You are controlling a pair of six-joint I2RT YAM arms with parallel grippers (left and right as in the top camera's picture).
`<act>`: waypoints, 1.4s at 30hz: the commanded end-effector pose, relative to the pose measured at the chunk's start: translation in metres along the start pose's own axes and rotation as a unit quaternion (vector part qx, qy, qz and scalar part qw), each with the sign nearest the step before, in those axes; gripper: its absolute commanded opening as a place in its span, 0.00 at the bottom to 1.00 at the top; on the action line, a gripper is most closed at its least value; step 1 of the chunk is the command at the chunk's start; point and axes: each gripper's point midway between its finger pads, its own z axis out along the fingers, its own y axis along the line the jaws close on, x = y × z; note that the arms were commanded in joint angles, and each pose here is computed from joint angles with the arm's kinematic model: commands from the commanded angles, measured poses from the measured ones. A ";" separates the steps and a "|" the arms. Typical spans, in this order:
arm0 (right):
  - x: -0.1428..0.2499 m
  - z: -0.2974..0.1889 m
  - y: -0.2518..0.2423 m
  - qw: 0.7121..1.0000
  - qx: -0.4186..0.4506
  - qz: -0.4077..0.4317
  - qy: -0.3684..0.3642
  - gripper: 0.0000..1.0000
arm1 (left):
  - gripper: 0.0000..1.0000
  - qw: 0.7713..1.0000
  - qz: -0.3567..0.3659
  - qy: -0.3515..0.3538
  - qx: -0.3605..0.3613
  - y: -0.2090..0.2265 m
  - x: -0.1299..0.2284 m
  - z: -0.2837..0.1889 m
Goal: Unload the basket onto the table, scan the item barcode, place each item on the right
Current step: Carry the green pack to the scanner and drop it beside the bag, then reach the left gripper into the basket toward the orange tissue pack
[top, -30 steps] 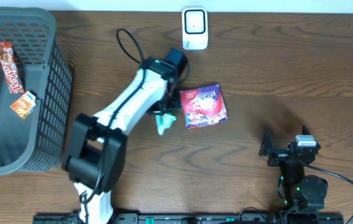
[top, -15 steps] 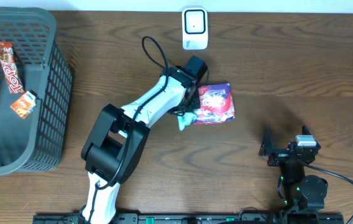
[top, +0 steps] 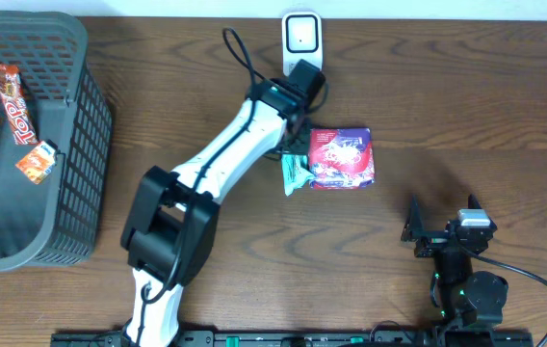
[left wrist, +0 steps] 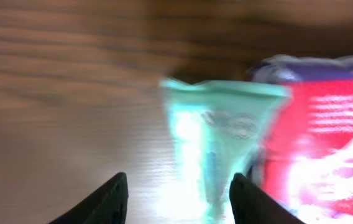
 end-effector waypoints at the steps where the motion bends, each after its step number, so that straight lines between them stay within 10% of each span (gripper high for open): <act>1: 0.001 0.000 0.000 1.000 0.001 -0.006 0.001 0.99 | 0.53 0.996 -0.025 -0.074 -0.051 0.043 -0.033 -0.050; 10: 0.001 0.000 0.000 1.000 0.001 -0.006 0.001 0.99 | 0.53 0.961 -0.166 -0.221 -0.034 0.158 -0.072 -0.181; 15: 0.001 0.000 0.000 1.000 0.001 -0.006 0.001 0.99 | 0.85 0.885 -0.313 -0.335 -0.079 0.295 -0.065 -0.269; 20: 0.001 0.000 0.000 1.000 0.001 -0.006 0.001 0.99 | 0.92 0.789 -0.502 -0.339 -0.106 0.415 -0.020 -0.278; 23: 0.001 0.000 0.000 1.000 0.001 -0.006 0.001 0.99 | 0.92 0.775 -0.542 -0.311 -0.092 0.451 -0.003 -0.258; 42: 0.001 0.000 0.000 1.000 0.001 -0.006 0.001 0.99 | 0.95 0.890 -0.442 -0.068 -0.091 0.480 0.003 -0.040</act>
